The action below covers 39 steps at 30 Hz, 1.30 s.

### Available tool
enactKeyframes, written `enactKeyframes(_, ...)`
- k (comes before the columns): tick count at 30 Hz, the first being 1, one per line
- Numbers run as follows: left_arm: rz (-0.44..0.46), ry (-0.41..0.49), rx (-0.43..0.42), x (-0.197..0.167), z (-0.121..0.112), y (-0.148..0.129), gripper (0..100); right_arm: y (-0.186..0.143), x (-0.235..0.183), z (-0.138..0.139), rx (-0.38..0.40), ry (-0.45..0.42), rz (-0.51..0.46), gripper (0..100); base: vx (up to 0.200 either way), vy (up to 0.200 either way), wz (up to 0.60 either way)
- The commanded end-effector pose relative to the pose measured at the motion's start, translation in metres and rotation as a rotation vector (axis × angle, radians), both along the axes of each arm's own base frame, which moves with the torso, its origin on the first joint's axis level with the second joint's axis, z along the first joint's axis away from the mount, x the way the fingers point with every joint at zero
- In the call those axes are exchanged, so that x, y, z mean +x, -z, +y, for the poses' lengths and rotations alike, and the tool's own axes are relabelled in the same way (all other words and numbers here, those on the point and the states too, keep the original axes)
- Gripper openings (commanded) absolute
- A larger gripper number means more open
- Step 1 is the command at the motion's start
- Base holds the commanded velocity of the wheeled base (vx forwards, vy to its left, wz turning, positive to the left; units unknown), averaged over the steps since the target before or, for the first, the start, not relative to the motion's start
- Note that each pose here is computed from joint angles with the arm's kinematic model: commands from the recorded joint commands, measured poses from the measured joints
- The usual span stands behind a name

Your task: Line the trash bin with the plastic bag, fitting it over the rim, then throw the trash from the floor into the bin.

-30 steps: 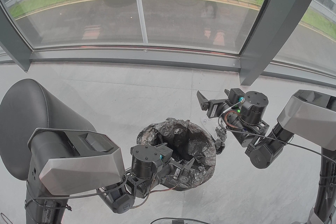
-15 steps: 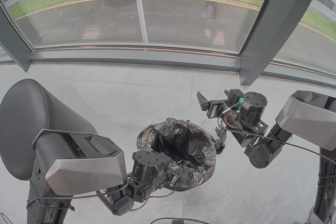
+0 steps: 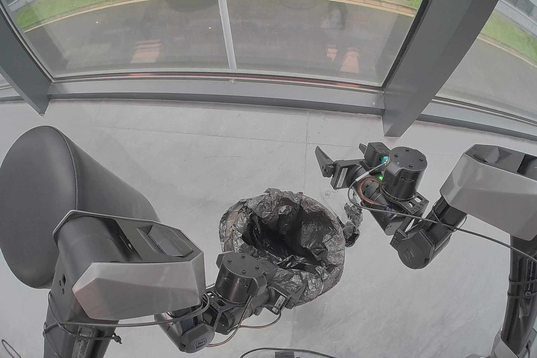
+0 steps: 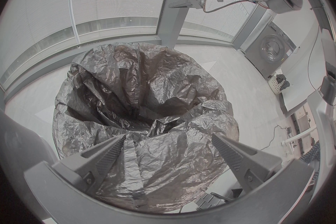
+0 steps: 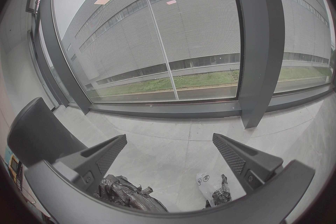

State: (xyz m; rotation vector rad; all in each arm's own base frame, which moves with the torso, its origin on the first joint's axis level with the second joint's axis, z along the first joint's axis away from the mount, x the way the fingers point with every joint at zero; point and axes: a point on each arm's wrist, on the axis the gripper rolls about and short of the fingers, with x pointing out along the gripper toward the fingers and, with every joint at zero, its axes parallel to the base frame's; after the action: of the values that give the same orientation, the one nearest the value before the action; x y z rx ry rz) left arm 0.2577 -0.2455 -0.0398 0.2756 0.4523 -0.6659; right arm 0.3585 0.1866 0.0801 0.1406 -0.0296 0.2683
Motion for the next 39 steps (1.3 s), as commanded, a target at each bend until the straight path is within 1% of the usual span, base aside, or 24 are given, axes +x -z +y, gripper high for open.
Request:
enactKeyframes(1, 0.004, 0.008, 0.005, -0.004, -0.001, 0.000, 100, 0.003, 0.001, -0.001, -0.003, 0.003, 0.006, 100, 0.000, 0.000, 0.00)
enactKeyframes(9, 0.012, 0.038, 0.012, -0.018, -0.001, -0.005, 100, 0.003, 0.002, -0.001, -0.002, 0.005, 0.004, 100, 0.000, 0.000, 0.00)
enactKeyframes(21, 0.012, 0.055, 0.007, -0.037, 0.009, -0.007, 100, 0.003, 0.003, -0.001, -0.001, 0.005, 0.003, 100, 0.000, 0.000, 0.00)
enactKeyframes(26, -0.007, 0.060, -0.032, -0.043, 0.007, -0.014, 100, 0.004, 0.003, -0.001, -0.004, 0.005, 0.005, 100, 0.000, 0.000, 0.00)
enactKeyframes(30, -0.046, 0.056, -0.104, -0.039, -0.001, -0.031, 100, 0.005, 0.003, -0.001, -0.005, 0.005, 0.006, 100, 0.000, 0.000, 0.00)
enactKeyframes(32, -0.055, 0.058, -0.124, -0.037, -0.005, -0.035, 100, 0.006, 0.004, 0.000, -0.006, 0.005, 0.009, 100, 0.000, 0.000, 0.00)
enactKeyframes(34, -0.057, 0.057, -0.129, -0.035, -0.008, -0.034, 100, 0.007, 0.004, 0.000, -0.007, 0.005, 0.011, 100, 0.000, 0.000, 0.00)
enactKeyframes(38, -0.039, 0.055, -0.115, -0.031, -0.012, -0.020, 100, 0.009, 0.005, 0.000, -0.009, 0.005, 0.011, 100, 0.000, 0.000, 0.00)
enactKeyframes(39, -0.039, 0.055, -0.115, -0.031, -0.012, -0.020, 100, 0.009, 0.005, 0.000, -0.009, 0.005, 0.011, 100, 0.000, 0.000, 0.00)
